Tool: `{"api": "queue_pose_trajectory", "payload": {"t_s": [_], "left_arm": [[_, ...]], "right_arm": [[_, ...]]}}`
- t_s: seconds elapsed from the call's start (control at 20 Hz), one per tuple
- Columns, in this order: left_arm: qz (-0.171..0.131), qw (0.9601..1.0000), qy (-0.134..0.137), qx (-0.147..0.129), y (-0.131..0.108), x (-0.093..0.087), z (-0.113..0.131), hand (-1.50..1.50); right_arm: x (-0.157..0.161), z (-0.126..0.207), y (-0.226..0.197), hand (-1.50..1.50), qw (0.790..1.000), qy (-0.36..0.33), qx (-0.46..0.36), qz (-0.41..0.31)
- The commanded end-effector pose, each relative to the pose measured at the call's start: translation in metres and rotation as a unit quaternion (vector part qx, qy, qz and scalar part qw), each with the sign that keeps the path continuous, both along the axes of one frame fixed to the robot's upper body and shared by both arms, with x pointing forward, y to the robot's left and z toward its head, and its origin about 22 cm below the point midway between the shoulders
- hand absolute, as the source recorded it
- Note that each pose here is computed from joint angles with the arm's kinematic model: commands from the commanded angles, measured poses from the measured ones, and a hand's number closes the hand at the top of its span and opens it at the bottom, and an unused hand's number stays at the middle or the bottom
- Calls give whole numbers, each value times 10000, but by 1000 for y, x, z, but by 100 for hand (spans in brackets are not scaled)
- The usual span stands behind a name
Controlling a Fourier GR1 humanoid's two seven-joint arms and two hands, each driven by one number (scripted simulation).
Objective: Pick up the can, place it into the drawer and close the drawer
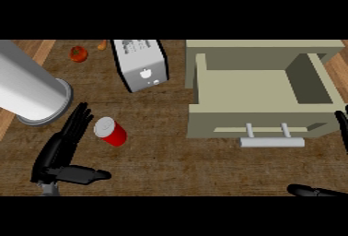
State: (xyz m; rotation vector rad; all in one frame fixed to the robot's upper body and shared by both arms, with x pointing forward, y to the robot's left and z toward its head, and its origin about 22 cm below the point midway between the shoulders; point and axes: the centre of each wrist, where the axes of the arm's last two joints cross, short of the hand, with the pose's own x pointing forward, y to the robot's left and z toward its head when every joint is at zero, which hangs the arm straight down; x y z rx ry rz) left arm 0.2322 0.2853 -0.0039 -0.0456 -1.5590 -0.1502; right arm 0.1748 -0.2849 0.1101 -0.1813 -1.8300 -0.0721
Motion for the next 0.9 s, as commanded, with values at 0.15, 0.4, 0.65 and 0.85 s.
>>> {"api": "queue_pose_trajectory", "payload": {"t_s": [0.15, 0.4, 0.65, 0.85], "left_arm": [[237, 9996, 143, 1, 24, 10, -41, -150], [324, 9991, 267, 85, 2, 25, -60, -150], [310, 9988, 371, 69, 15, 18, -87, -150], [469, 9978, 451, -78, 12, 22, -114, -150]], "right_arm": [[-19, 2, -23, -150, 9999, -36, -69, -74], [-8, 7, -15, -150, 9999, -16, -120, -19], [-15, 10, -7, -150, 10000, 12, -66, -56], [-12, 19, -6, -150, 9999, -100, -63, -57]]}}
